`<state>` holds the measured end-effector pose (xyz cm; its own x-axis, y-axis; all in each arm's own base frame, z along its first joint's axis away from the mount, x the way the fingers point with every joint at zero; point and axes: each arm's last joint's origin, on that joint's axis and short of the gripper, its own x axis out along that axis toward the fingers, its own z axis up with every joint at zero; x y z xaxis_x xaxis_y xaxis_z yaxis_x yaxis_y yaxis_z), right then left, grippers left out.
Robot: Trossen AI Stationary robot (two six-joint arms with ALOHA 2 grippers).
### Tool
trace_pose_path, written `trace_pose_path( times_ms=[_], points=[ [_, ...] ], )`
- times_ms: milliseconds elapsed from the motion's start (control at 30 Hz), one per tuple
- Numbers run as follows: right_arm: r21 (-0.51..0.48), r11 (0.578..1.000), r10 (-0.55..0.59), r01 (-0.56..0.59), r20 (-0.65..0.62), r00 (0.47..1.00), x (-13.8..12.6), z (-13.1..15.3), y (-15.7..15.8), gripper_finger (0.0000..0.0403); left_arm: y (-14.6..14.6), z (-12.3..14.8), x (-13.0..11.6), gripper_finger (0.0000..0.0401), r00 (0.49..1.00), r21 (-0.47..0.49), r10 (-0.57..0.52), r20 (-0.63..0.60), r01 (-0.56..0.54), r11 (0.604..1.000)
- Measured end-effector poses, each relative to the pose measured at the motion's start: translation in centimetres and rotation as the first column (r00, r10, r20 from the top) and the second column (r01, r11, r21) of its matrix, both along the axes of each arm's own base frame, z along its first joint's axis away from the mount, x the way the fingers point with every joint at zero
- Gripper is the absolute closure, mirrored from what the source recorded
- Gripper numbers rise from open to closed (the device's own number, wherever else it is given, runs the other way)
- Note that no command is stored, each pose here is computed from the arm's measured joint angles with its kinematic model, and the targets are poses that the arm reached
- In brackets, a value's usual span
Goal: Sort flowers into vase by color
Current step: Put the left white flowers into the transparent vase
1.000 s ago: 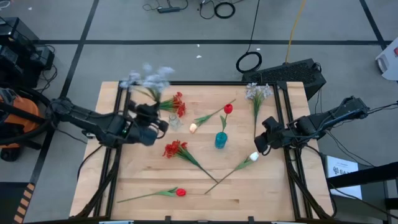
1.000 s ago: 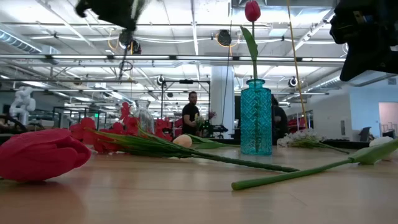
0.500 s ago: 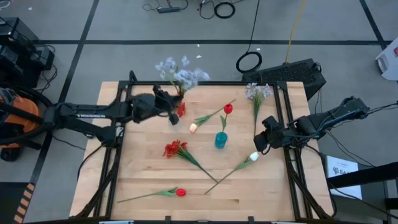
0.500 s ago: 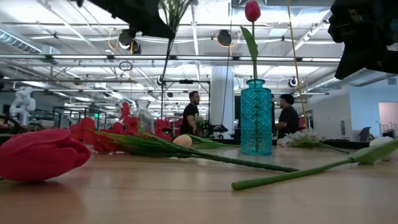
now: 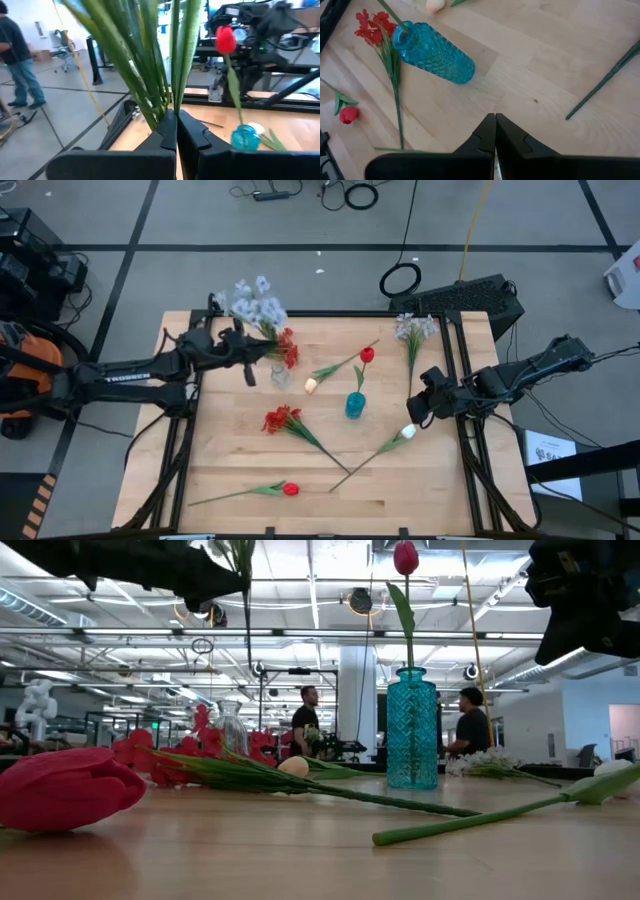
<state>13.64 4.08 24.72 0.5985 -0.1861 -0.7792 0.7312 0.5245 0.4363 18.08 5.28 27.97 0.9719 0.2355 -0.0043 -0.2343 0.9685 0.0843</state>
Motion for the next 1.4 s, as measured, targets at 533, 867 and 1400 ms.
trace_pose_path(
  times_ms=[533, 867, 1400],
  points=[
    [0.007, 0.999, -0.044, 0.043, 0.014, 0.999, 0.4, -0.1, 0.1, 0.0403, -0.3, -3.3, -1.0, 0.0401, 0.997, -0.041, 0.005, -0.081, -0.008, 0.999],
    [0.037, 0.996, -0.076, 0.075, 0.030, 0.997, 0.5, -0.1, 0.1, 0.0403, -0.3, -3.1, -1.2, 0.0401, 0.998, -0.010, 0.003, -0.066, -0.004, 1.000],
    [0.066, 0.992, -0.114, 0.111, 0.040, 0.993, 0.5, -0.1, 0.1, 0.0403, -0.2, -3.2, -1.2, 0.0401, 0.995, 0.016, 0.033, -0.092, -0.031, 0.999]
  ],
)
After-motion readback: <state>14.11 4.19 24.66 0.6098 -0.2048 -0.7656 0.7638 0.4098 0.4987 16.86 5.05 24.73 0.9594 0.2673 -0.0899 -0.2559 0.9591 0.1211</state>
